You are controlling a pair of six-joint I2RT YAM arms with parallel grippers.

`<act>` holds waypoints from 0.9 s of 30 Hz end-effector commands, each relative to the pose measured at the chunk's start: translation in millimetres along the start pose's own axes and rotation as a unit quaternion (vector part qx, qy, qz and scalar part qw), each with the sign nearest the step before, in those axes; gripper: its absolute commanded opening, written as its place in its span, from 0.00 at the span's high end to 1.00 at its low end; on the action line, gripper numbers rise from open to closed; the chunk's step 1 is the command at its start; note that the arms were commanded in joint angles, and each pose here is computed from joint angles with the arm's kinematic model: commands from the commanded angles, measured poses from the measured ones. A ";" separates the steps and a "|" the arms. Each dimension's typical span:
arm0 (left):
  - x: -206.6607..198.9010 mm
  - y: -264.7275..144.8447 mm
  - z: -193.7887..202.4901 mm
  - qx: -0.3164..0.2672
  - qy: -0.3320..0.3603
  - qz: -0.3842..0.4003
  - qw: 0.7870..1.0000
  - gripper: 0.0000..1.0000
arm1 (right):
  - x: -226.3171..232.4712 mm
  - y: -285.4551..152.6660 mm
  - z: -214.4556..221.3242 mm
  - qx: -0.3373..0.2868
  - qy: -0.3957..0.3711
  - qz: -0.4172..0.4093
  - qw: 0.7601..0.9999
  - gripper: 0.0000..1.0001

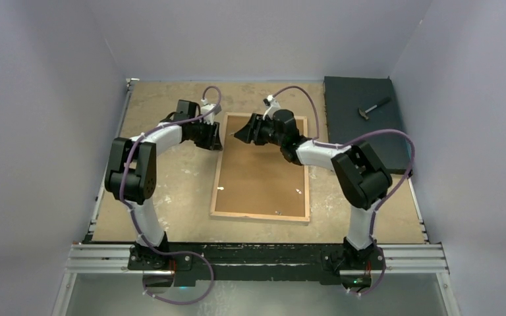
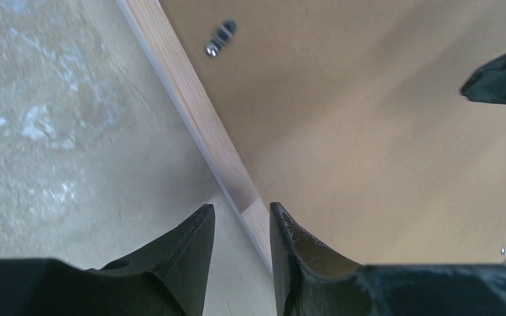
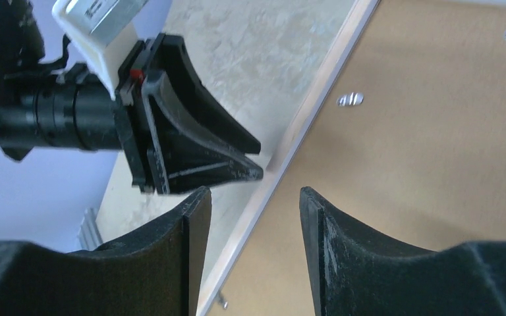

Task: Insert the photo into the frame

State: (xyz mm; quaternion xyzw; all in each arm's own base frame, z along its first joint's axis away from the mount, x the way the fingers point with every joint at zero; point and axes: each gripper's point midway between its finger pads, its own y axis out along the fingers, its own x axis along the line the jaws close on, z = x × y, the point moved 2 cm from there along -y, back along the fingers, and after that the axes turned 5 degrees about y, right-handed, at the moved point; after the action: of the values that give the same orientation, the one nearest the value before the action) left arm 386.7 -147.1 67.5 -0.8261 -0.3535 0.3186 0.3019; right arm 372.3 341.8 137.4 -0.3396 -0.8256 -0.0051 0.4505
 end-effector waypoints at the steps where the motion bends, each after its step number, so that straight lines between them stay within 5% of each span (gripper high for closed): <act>1: 9.3 13.2 -31.9 -0.042 -0.018 0.003 0.999 0.67 | -18.1 28.0 -23.6 -0.006 -0.006 0.014 1.000 0.45; 11: 16.9 31.7 -17.5 -0.031 -0.038 0.010 0.999 0.92 | -42.5 75.1 -23.5 0.014 0.016 0.011 1.000 0.46; 27: 10.3 30.1 6.2 -0.021 -0.038 0.026 0.999 0.98 | -70.1 106.7 -12.0 0.027 0.039 0.029 0.998 0.49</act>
State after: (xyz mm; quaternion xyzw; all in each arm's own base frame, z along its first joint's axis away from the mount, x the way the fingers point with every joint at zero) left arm 414.8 -155.1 50.9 -0.8327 -0.3590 0.3431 0.2450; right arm 463.0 374.7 59.8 -0.3546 -0.7982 0.0192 0.4866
